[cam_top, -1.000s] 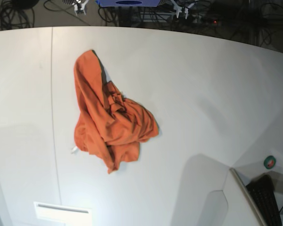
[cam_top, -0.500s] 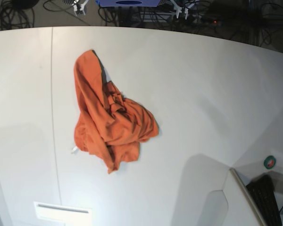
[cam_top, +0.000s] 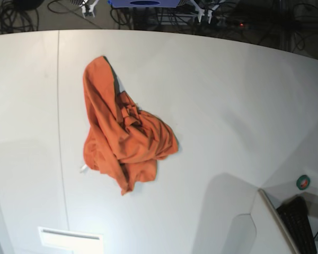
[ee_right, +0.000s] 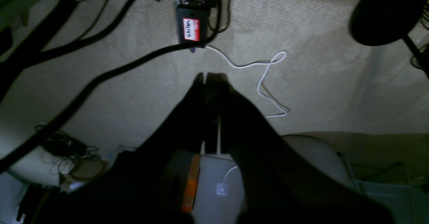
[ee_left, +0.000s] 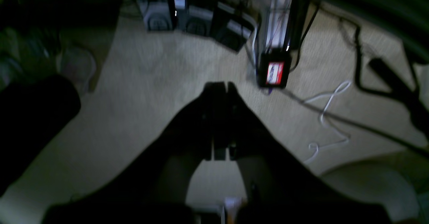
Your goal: Layout the t-shirt on the table in an organized manner, then fold the t-shirt properly
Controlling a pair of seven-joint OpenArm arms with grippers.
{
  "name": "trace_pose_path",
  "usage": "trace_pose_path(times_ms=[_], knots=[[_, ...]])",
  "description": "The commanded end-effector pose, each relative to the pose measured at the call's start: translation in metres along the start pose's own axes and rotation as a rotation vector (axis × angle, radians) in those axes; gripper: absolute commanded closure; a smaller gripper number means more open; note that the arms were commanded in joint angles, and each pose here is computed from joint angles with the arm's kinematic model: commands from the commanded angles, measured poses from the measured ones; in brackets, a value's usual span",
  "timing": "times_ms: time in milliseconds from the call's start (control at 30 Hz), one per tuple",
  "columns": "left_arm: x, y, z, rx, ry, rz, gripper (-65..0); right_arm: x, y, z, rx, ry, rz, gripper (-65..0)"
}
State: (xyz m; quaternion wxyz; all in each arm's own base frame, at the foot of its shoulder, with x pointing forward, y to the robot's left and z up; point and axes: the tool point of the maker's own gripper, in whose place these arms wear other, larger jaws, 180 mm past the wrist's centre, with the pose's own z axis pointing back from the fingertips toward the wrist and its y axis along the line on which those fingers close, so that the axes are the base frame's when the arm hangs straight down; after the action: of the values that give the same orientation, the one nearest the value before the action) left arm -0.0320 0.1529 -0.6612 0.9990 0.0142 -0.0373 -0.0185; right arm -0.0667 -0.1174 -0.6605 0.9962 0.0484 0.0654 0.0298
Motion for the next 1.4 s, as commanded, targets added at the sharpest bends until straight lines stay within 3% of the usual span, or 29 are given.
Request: trace_pose_path(times_ms=[0, 167, 333, 467, 667, 800, 900, 1067, 1267, 1367], knots=[[-0.003, 0.001, 0.001, 0.004, -0.001, -0.001, 0.0, -0.001, -0.008, 0.001, -0.014, -0.001, 0.004, 0.0], [-0.004, 0.000, 0.001, 0.002, 0.002, -0.008, 0.0, 0.008, -0.028, 0.004, -0.046, -0.030, 0.003, 0.0], [-0.025, -0.001, 0.004, -0.001, 0.031, -0.022, 0.0, -0.019, -0.033, 0.006, -0.052, 0.010, -0.007, 0.0], [-0.046, 0.008, 0.012, 0.009, 0.023, -0.035, 0.0, -0.034, -0.038, 0.019, -0.060, -0.004, -0.100, 0.0], [-0.054, 0.038, 0.038, 0.045, -0.077, -0.079, 0.0, -0.047, -0.039, 0.064, -0.089, -0.100, -0.056, 0.0], [-0.054, 0.060, 0.059, 0.067, -0.133, -0.134, 0.0, -0.052, -0.021, 0.086, -0.075, -0.149, -0.060, 0.0], [-0.048, 0.068, 0.079, 0.024, -0.185, -0.177, 0.0, -0.053, -0.004, 0.102, -0.056, -0.190, -0.072, 0.0], [-0.027, 0.070, 0.118, -0.025, -0.293, -0.239, 0.0, -0.018, 0.009, 0.149, -0.053, -0.350, -0.067, 0.0], [0.030, 0.064, 0.166, -0.085, -0.476, -0.190, 0.0, 0.050, 0.019, 0.218, -0.057, -0.600, -0.065, 0.0], [0.061, 0.058, 0.186, -0.118, -0.573, -0.110, 0.0, 0.091, 0.036, 0.240, -0.015, -0.715, -0.025, 0.0]])
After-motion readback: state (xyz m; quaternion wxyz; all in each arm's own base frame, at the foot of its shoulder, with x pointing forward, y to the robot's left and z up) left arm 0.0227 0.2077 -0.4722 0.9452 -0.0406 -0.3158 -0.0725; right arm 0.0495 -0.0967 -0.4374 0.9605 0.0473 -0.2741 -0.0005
